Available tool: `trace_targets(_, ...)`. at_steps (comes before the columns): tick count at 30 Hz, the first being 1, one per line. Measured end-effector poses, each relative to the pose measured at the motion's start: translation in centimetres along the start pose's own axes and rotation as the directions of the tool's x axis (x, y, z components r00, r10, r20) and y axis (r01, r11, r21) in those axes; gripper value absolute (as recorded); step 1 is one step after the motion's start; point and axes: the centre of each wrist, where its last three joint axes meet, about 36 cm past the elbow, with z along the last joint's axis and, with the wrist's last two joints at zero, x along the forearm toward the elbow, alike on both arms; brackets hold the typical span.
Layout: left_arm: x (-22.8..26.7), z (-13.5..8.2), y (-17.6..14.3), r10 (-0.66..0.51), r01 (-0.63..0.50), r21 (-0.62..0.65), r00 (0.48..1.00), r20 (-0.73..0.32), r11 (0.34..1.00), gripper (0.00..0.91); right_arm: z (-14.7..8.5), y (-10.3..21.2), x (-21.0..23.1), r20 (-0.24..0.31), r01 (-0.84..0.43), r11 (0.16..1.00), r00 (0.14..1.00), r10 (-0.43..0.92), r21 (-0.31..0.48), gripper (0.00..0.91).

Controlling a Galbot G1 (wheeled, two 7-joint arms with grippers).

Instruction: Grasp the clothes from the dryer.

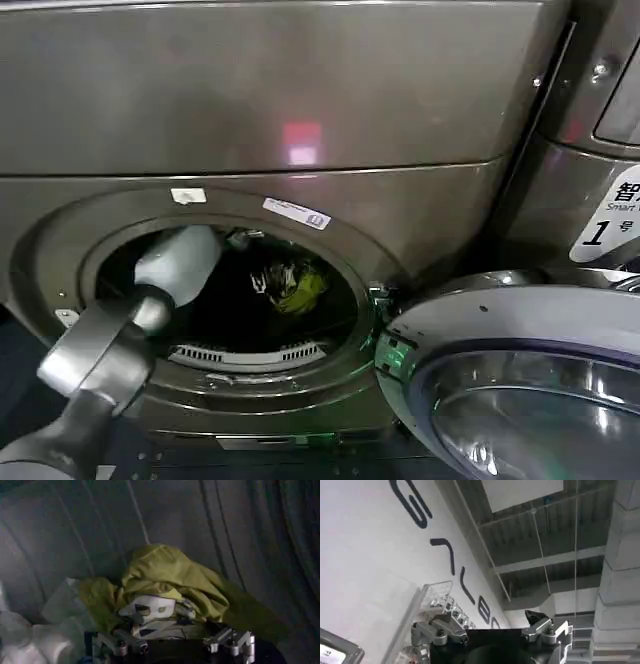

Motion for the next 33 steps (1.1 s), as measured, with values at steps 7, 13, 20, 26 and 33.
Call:
trace_targets(7, 0.5, 0.7, -0.3, 0.023, -0.022, -0.028, 1.000, 0.016, 0.999, 0.907, 0.4, 0.0, 0.2, -0.006, -0.004, 1.000, 1.000, 0.004, -0.002, 0.907)
trace_targets(13, -1.2, 1.9, -1.7, 0.073, -0.072, -0.012, 0.997, 0.013, 0.997, 0.907, 0.7, 0.1, 0.1, -0.012, -0.003, 1.000, 1.000, 0.003, 0.001, 0.907)
trace_targets(20, -4.4, 2.8, -3.6, 0.136, -0.136, 0.018, 0.991, 0.015, 0.990, 0.660, 0.6, 0.1, -0.1, -0.008, 0.002, 1.000, 1.000, -0.002, 0.007, 0.907)
trace_targets(26, -5.5, 3.3, -4.2, 0.157, -0.157, 0.030, 0.988, 0.016, 0.987, 0.000, 0.5, 0.0, -0.2, -0.005, 0.000, 1.000, 1.000, 0.000, 0.009, 0.907)
trace_targets(33, -5.9, 3.5, -4.5, 0.165, -0.165, 0.037, 0.986, 0.020, 0.986, 0.000, 0.9, 0.2, -0.3, -0.007, -0.002, 1.000, 1.000, 0.002, 0.003, 0.907)
